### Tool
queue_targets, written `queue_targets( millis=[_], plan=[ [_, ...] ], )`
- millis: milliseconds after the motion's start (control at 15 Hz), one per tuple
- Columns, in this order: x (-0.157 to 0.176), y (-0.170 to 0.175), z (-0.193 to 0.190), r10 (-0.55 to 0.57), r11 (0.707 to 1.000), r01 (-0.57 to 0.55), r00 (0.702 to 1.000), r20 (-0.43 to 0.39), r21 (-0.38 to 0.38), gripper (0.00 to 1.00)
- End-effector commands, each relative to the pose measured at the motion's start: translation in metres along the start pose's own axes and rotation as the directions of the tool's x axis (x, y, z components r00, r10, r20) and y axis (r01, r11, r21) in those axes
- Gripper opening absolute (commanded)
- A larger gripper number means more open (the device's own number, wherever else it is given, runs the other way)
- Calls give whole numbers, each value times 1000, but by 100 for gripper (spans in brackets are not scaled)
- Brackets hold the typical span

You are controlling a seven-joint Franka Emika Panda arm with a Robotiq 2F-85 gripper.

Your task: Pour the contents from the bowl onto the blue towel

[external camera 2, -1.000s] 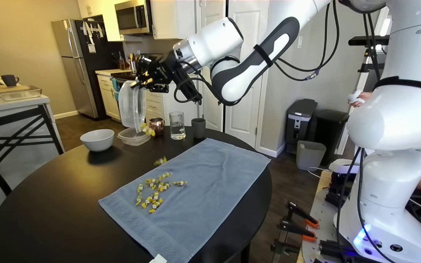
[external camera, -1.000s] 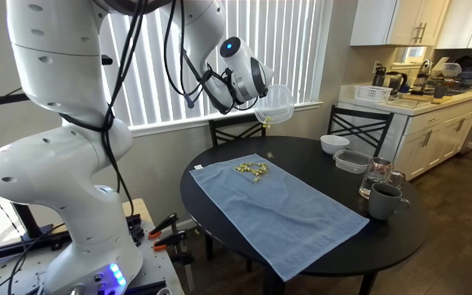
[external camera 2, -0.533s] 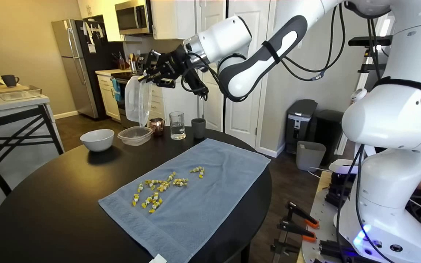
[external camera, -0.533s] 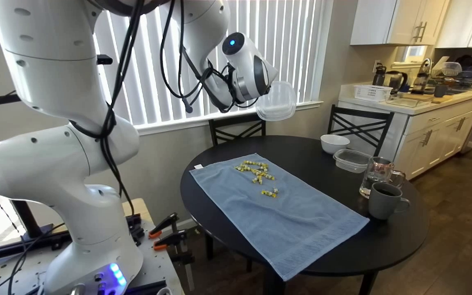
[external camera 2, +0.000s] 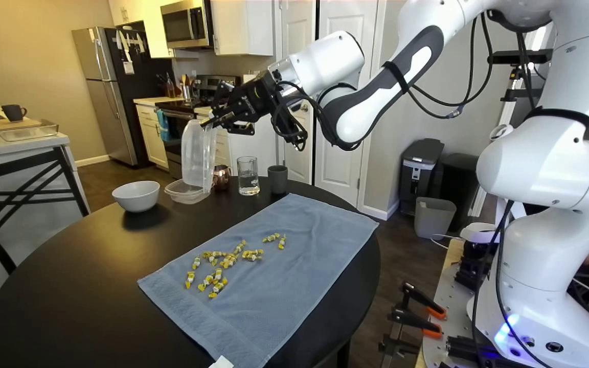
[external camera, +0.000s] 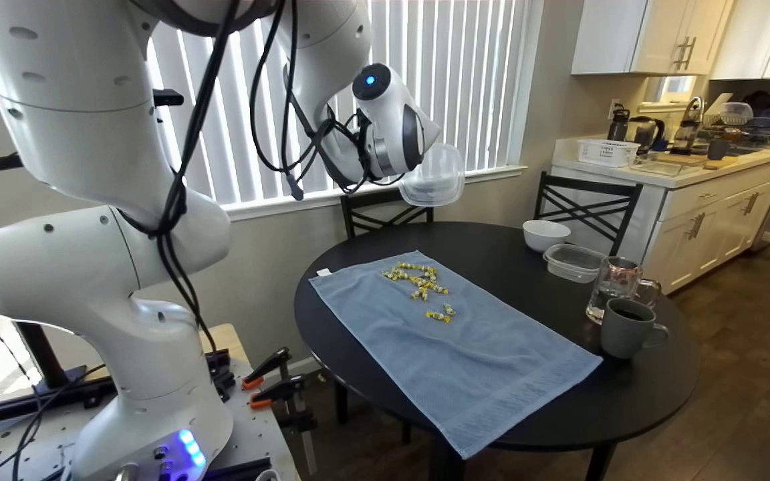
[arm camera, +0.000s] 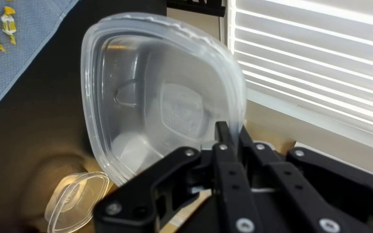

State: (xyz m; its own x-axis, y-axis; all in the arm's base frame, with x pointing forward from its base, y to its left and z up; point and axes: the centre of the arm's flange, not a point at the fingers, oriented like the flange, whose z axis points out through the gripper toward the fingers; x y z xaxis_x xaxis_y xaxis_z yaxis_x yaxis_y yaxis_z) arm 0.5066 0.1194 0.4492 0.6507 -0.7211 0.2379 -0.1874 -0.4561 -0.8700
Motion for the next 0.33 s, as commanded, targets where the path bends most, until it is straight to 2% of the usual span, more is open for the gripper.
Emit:
queue_targets(
  millis=[0,267],
  plan=[
    [-25,29,-9,-11,1000,11,1000,22,12,2],
    [-25,33,-13,-15,1000,15,1000,18,5,2]
  ],
)
